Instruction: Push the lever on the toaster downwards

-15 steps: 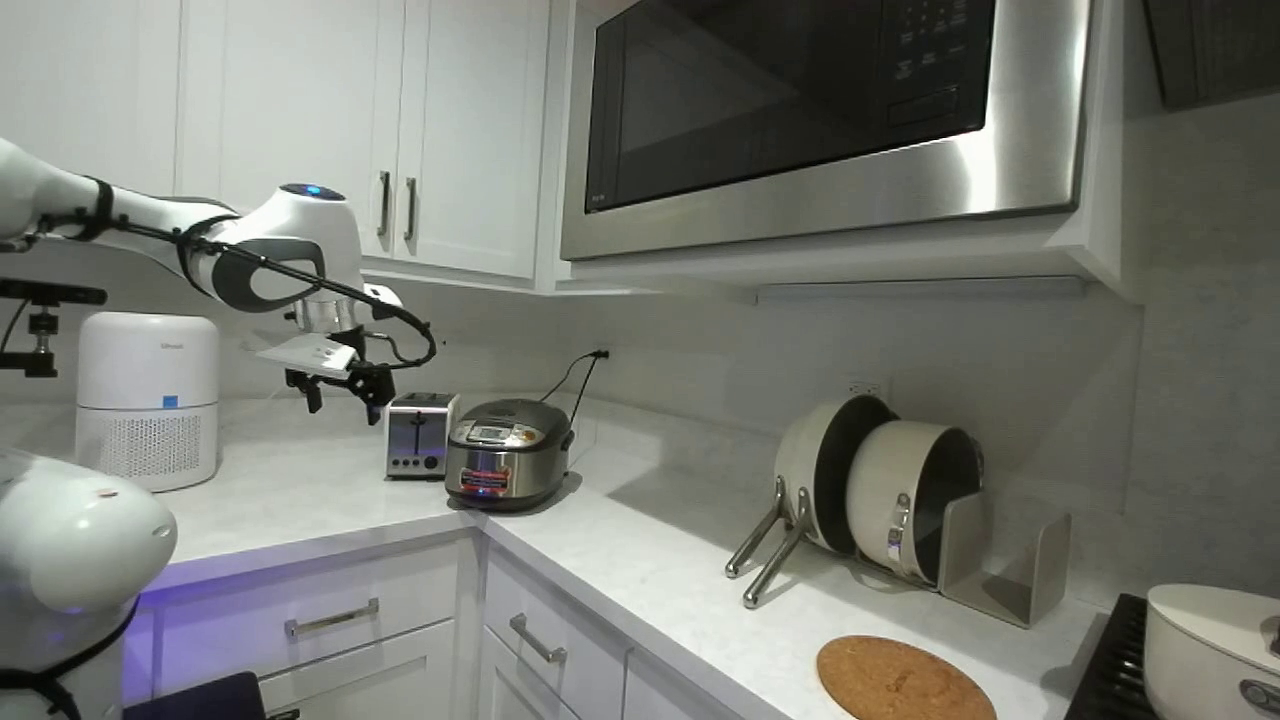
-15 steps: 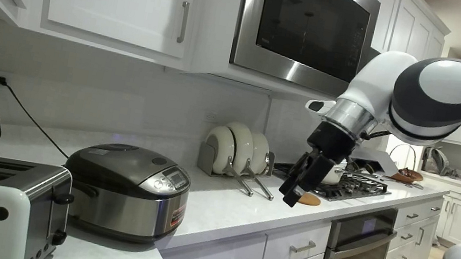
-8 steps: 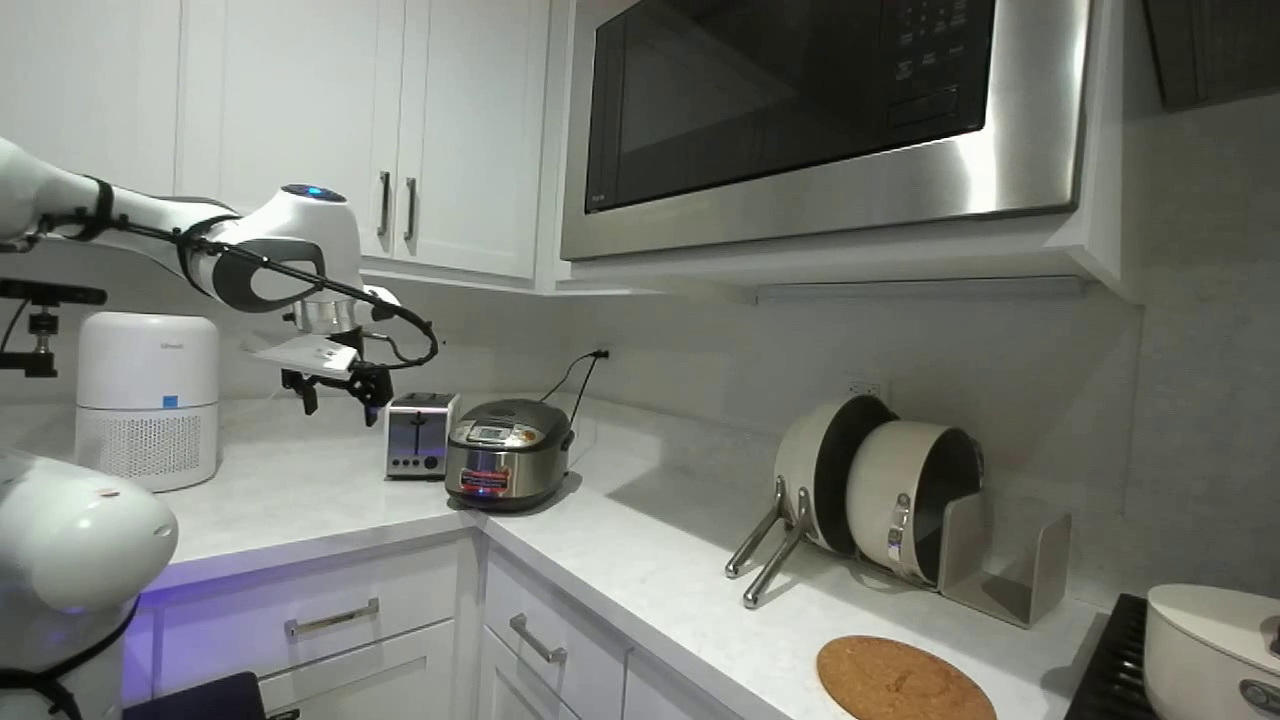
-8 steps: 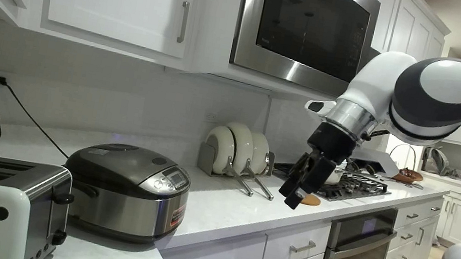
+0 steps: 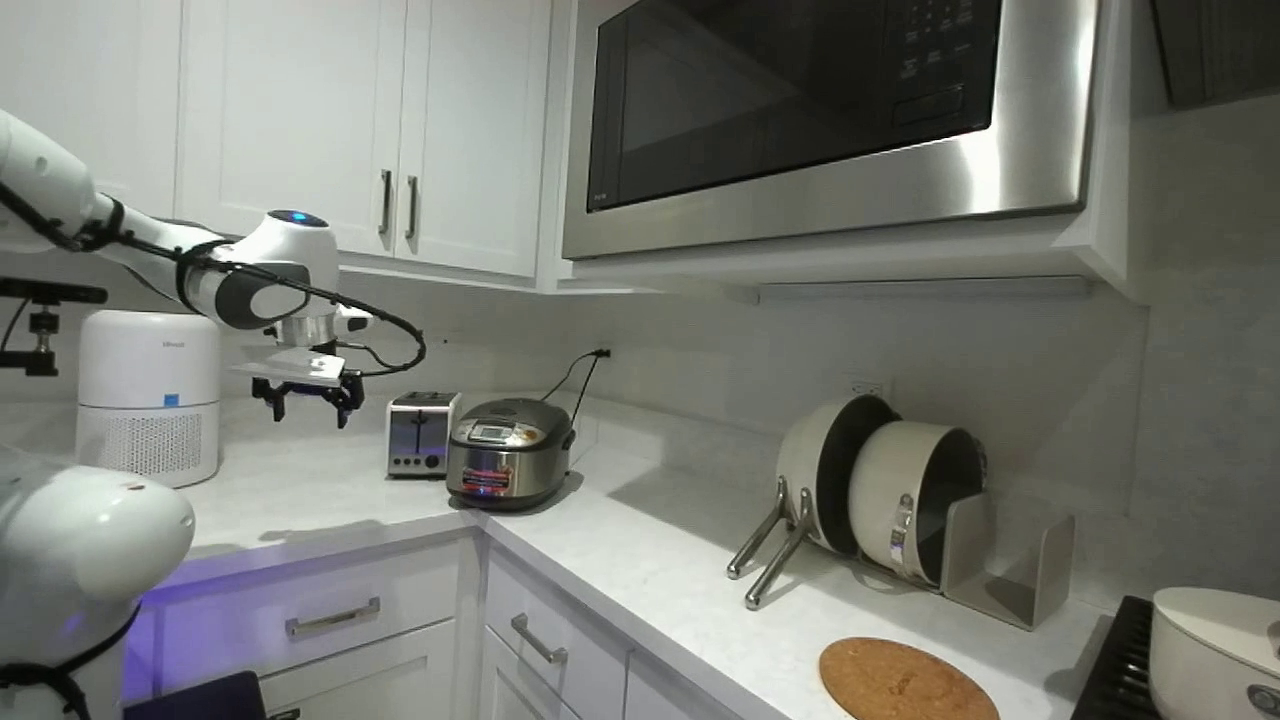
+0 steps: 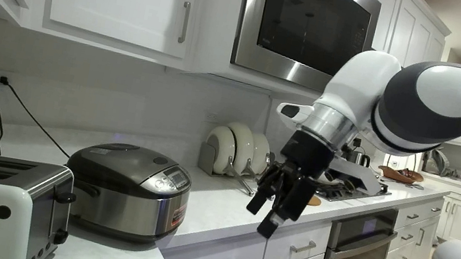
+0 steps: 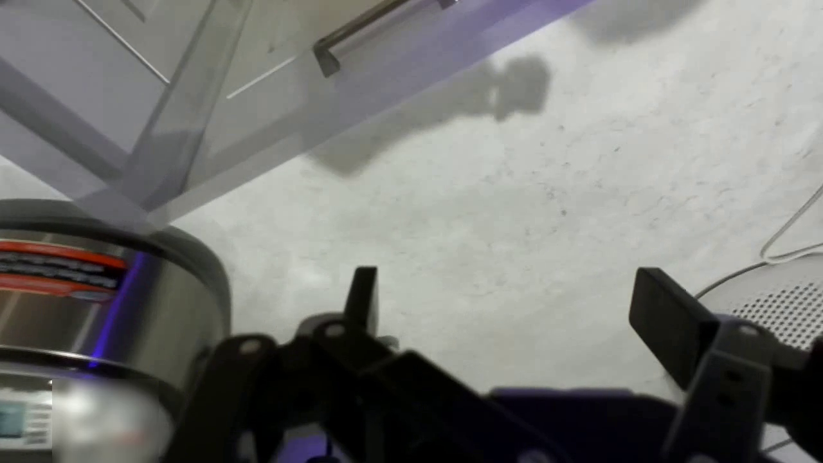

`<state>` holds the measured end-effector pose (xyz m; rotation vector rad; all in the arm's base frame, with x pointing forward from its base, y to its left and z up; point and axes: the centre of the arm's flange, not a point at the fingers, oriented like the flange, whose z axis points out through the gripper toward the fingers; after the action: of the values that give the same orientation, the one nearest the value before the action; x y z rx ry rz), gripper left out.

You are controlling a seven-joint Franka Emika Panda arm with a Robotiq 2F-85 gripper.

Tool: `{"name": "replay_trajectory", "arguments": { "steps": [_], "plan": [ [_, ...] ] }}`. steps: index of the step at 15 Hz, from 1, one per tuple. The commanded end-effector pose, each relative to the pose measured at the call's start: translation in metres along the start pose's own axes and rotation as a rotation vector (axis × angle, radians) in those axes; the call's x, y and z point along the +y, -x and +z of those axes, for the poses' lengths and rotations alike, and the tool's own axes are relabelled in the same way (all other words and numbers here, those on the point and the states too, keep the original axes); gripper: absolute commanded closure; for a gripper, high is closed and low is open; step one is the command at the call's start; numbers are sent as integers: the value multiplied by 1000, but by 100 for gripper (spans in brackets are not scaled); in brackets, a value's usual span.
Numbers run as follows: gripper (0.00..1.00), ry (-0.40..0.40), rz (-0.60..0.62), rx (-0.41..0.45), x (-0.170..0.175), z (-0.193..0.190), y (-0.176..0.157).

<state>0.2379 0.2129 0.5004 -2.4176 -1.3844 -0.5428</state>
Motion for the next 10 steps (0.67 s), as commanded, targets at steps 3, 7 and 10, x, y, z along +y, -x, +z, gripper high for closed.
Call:
{"name": "replay_trajectory", "arguments": {
  "steps": [3, 7, 10],
  "plan": [
    [0, -64, -101, -70, -34, 35, -53],
    [0, -70, -115, -37, -49, 48, -95],
    [0, -41, -102, 14, -59, 69, -126]
  ]
}}
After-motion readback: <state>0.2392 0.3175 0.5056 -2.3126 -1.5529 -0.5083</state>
